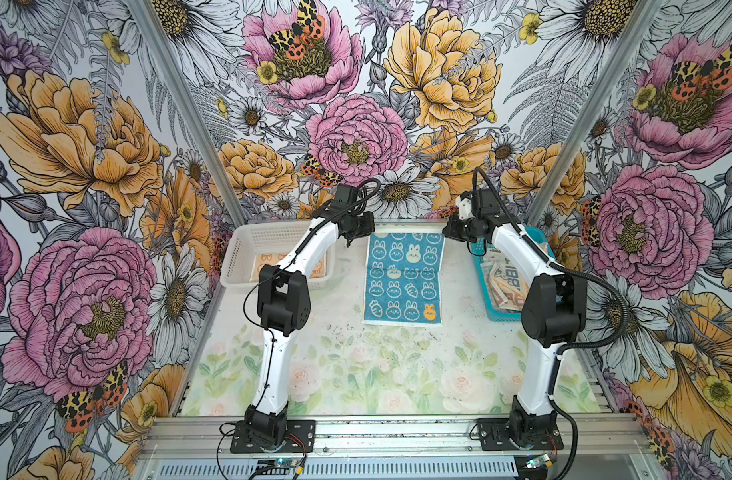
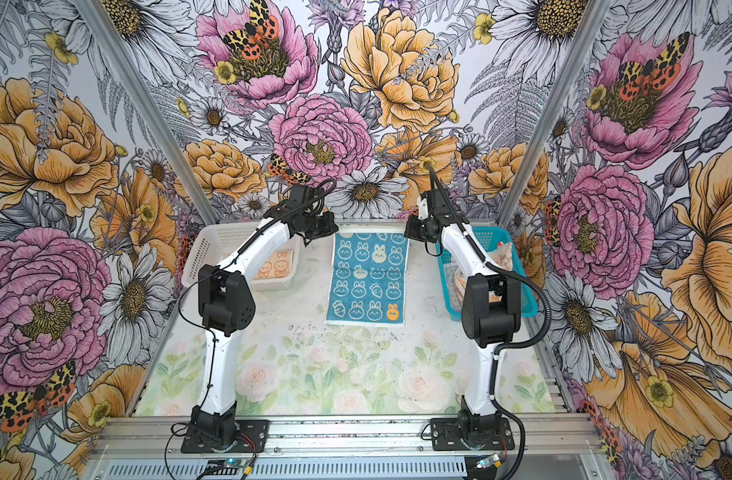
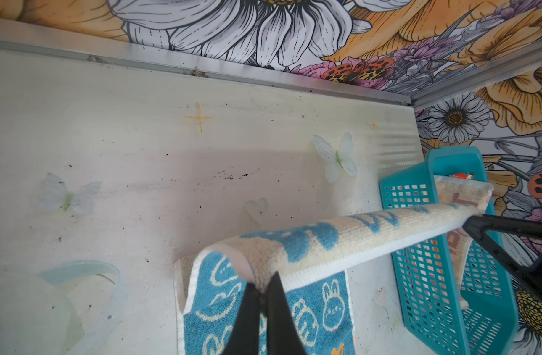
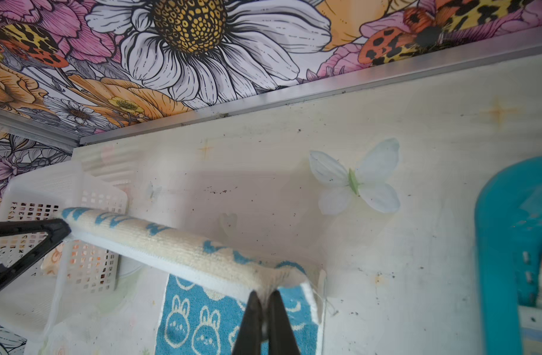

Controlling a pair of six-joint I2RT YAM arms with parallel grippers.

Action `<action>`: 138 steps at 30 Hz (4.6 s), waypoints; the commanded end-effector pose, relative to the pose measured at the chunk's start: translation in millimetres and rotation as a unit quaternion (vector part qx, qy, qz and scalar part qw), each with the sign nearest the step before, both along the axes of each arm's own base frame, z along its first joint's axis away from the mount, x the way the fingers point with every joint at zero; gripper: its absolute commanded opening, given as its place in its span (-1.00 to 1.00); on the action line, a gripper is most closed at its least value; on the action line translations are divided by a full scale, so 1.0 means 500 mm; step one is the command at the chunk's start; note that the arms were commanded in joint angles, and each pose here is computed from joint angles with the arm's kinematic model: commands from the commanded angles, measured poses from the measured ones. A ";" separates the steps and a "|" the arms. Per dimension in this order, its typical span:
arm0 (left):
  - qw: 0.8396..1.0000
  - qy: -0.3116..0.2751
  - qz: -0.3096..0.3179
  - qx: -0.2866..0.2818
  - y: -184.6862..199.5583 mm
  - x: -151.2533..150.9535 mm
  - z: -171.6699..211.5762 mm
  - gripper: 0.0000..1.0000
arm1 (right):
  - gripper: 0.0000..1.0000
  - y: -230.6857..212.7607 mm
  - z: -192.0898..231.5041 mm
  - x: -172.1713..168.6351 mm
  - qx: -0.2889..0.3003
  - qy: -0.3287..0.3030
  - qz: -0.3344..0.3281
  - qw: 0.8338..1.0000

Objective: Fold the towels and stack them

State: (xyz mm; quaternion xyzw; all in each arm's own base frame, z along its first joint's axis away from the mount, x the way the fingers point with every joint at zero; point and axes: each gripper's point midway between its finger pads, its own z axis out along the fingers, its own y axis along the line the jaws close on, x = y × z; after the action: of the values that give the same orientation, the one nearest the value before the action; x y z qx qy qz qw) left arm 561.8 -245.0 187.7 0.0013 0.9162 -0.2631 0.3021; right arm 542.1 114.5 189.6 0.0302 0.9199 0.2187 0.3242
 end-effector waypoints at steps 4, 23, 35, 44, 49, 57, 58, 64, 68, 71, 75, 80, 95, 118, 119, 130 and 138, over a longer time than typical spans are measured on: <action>0.997 -0.020 0.060 0.035 0.118 0.040 0.045 -1.00 | -1.00 -0.097 0.016 0.038 -0.036 -0.012 -0.046 0.998; 0.989 0.110 0.037 0.090 0.135 -0.229 -0.134 -1.00 | -1.00 -0.069 -0.163 -0.196 -0.049 0.118 -0.028 0.991; 0.982 0.157 0.024 0.099 0.128 -0.339 -0.222 -1.00 | -1.00 -0.046 -0.254 -0.351 -0.046 0.179 -0.029 0.982; 0.981 0.167 0.024 0.094 0.130 -0.386 -0.242 -1.00 | -1.00 -0.038 -0.256 -0.381 -0.049 0.179 -0.026 0.982; 0.984 0.158 0.024 0.085 0.126 -0.393 -0.219 -1.00 | -1.00 -0.039 -0.244 -0.405 -0.048 0.175 -0.027 0.983; 0.975 0.199 0.018 0.097 0.127 -0.449 -0.289 -1.00 | -1.00 -0.011 -0.316 -0.466 -0.053 0.224 -0.002 0.973; 0.974 0.205 0.019 0.098 0.128 -0.455 -0.300 -1.00 | -1.00 -0.008 -0.326 -0.470 -0.052 0.229 -0.001 0.972; 0.969 0.225 0.023 0.099 0.126 -0.457 -0.340 -1.00 | -1.00 0.003 -0.361 -0.464 -0.045 0.240 -0.002 0.970; 0.966 0.235 0.025 0.107 0.129 -0.438 -0.366 -1.00 | -1.00 0.004 -0.359 -0.442 -0.048 0.236 -0.008 0.971; 0.968 0.230 0.037 0.095 0.139 -0.407 -0.356 -1.00 | -1.00 0.009 -0.366 -0.423 -0.048 0.239 -0.006 0.970; 0.973 0.213 0.047 0.079 0.147 -0.362 -0.328 -1.00 | -1.00 0.016 -0.365 -0.391 -0.048 0.233 -0.007 0.971; 0.977 0.194 0.044 0.075 0.140 -0.325 -0.282 -1.00 | -1.00 0.026 -0.329 -0.344 -0.039 0.210 -0.003 0.977; 0.978 0.186 0.043 0.089 0.153 -0.349 -0.239 -1.00 | -1.00 0.025 -0.246 -0.366 -0.051 0.187 0.005 0.981; 0.976 0.199 0.037 0.075 0.145 -0.385 -0.259 -1.00 | -1.00 0.033 -0.309 -0.409 -0.054 0.211 0.004 0.976; 0.978 0.192 0.037 0.074 0.145 -0.386 -0.244 -1.00 | -1.00 0.032 -0.300 -0.410 -0.053 0.208 0.003 0.977; 0.970 0.227 0.028 0.086 0.147 -0.438 -0.290 -1.00 | -1.00 0.031 -0.316 -0.444 -0.056 0.224 0.012 0.973; 0.959 0.260 0.014 0.111 0.129 -0.460 -0.353 -1.00 | -1.00 0.027 -0.353 -0.450 -0.070 0.240 0.009 0.968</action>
State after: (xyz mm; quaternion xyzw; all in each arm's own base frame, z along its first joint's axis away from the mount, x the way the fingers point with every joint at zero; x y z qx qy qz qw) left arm 336.6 -207.8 32.9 -0.0194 0.9747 -0.2116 0.0697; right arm 320.8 159.8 32.1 0.0216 0.9710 0.2151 0.1026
